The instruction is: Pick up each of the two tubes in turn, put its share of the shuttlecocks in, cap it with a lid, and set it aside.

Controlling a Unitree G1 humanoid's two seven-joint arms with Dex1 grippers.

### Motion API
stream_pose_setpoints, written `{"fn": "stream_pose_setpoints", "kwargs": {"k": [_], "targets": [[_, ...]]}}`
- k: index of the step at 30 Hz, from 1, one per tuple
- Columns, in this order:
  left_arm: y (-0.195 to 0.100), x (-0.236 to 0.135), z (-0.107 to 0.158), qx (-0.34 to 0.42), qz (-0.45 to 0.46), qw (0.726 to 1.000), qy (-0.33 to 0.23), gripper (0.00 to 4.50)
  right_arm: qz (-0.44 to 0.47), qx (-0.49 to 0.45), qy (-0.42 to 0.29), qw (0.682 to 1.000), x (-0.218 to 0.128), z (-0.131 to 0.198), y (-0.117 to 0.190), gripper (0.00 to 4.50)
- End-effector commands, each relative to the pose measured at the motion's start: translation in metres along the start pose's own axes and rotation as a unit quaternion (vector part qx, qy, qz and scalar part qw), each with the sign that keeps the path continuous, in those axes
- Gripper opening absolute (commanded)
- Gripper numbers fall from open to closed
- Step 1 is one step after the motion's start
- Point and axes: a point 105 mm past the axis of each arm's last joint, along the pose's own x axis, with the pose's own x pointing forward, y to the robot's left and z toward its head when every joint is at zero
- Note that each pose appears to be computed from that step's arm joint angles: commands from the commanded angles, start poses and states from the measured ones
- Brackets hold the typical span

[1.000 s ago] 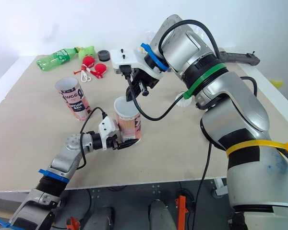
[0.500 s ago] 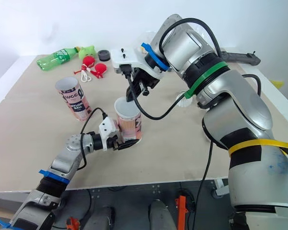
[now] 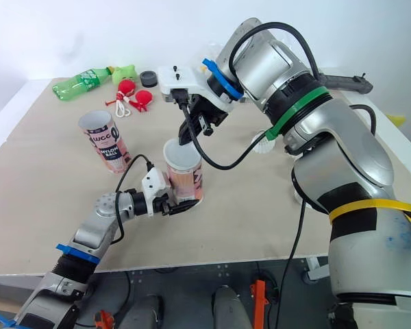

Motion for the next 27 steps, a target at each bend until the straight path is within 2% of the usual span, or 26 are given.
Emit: {"fn": "stream_pose_setpoints", "kwargs": {"k": [1, 15, 27], "targets": [[-0.019, 0.002, -0.038, -0.046, -0.026, 0.997, 0.063, 3.13, 0.018, -0.033, -0.025, 0.999, -0.012, 0.027, 0.007, 0.07], [-0.021, 0.004, -0.038, -0.047, -0.029, 0.997, 0.062, 3.13, 0.010, -0.047, -0.013, 0.999, -0.014, 0.028, 0.006, 0.07], [-0.020, 0.004, -0.038, -0.047, -0.029, 0.997, 0.062, 3.13, -0.003, -0.034, 0.019, 0.999, -0.013, 0.013, -0.002, 0.07]]}}
